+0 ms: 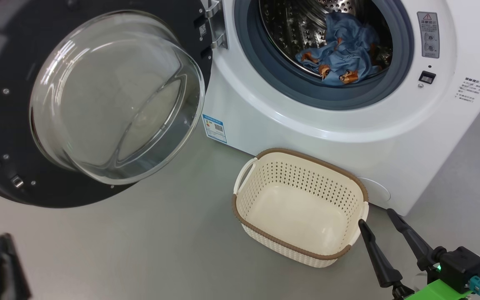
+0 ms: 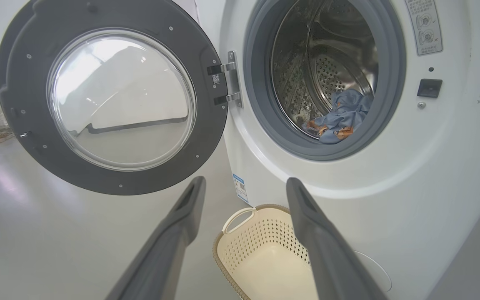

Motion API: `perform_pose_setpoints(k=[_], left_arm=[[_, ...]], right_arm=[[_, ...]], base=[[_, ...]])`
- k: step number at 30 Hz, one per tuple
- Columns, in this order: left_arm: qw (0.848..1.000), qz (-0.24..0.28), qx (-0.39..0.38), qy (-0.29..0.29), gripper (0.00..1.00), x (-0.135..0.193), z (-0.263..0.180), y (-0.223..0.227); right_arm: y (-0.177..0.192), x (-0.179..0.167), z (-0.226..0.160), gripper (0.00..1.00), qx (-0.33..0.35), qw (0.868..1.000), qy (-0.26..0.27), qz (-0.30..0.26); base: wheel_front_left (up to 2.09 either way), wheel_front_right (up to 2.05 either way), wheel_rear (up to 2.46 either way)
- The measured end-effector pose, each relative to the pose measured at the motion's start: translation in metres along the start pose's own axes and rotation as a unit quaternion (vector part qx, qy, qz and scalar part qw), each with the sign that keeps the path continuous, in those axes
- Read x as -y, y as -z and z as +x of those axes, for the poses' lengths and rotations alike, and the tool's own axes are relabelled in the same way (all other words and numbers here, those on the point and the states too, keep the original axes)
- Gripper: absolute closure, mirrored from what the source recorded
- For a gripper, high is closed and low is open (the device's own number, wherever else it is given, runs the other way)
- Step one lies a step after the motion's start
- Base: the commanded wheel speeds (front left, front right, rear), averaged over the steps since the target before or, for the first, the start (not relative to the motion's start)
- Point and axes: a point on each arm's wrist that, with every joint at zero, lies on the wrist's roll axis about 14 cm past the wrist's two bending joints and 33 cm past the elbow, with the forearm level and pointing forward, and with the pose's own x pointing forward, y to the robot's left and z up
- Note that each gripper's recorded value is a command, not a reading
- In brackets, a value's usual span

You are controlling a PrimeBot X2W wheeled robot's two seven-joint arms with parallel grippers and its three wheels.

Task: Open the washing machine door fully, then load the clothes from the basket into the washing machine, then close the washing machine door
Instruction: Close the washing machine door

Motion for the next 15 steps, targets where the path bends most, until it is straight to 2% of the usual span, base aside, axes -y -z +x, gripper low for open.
perform_pose_setpoints(k=[4,10,15], left_arm=[[0.998,-0.022,0.062,-0.008,1.00,-0.007,0.019,-0.038],[0.988,-0.040,0.144,0.023,1.00,-0.016,0.056,-0.107],[0.982,-0.052,0.176,0.032,1.00,-0.031,0.092,-0.154]], right_arm=[[0.000,0.001,0.000,0.00,0.001,1.000,0.003,0.003],[0.003,0.004,0.000,0.00,-0.001,1.000,0.006,0.008],[0.008,0.009,-0.001,0.00,-0.005,1.000,0.012,0.014]], base=[[0.00,0.00,0.00],[0.00,0.00,0.00],[0.00,0.00,0.00]])
